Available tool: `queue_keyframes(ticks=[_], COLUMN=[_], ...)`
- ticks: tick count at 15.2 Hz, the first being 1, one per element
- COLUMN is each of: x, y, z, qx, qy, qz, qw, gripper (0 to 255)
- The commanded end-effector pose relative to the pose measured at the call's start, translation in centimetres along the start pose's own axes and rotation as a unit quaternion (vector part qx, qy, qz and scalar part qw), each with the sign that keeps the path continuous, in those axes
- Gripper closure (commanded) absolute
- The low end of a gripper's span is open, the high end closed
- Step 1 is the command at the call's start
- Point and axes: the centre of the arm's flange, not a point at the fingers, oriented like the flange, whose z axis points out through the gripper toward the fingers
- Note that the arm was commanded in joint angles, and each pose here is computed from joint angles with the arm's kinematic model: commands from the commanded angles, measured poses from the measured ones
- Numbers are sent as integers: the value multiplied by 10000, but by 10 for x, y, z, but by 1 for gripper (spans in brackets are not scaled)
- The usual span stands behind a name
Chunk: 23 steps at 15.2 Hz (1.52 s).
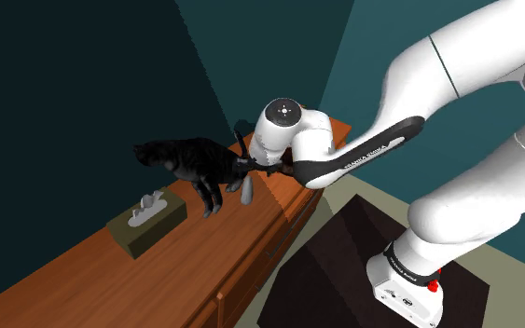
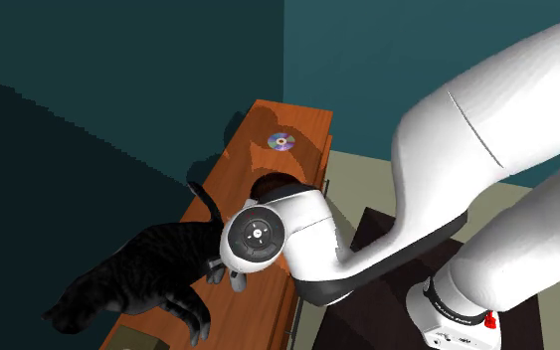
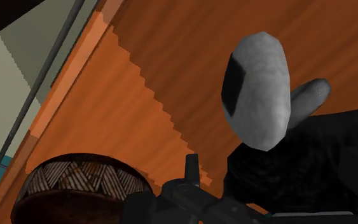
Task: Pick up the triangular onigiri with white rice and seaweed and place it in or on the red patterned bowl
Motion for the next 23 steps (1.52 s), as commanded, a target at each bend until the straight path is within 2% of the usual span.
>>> queue_keyframes(ticks=[1,8,15,16,23], x=[-2,-2,-2,-2,-2], y=[-7,-8,-8,-8,-8], z=[13,48,48,48,48], qx=[22,22,22,22,22], qy=[84,84,84,84,84], qz=[89,89,89,89,89], qw=[9999,9999,9999,9999,9999], gripper=[0,0,0,255,255])
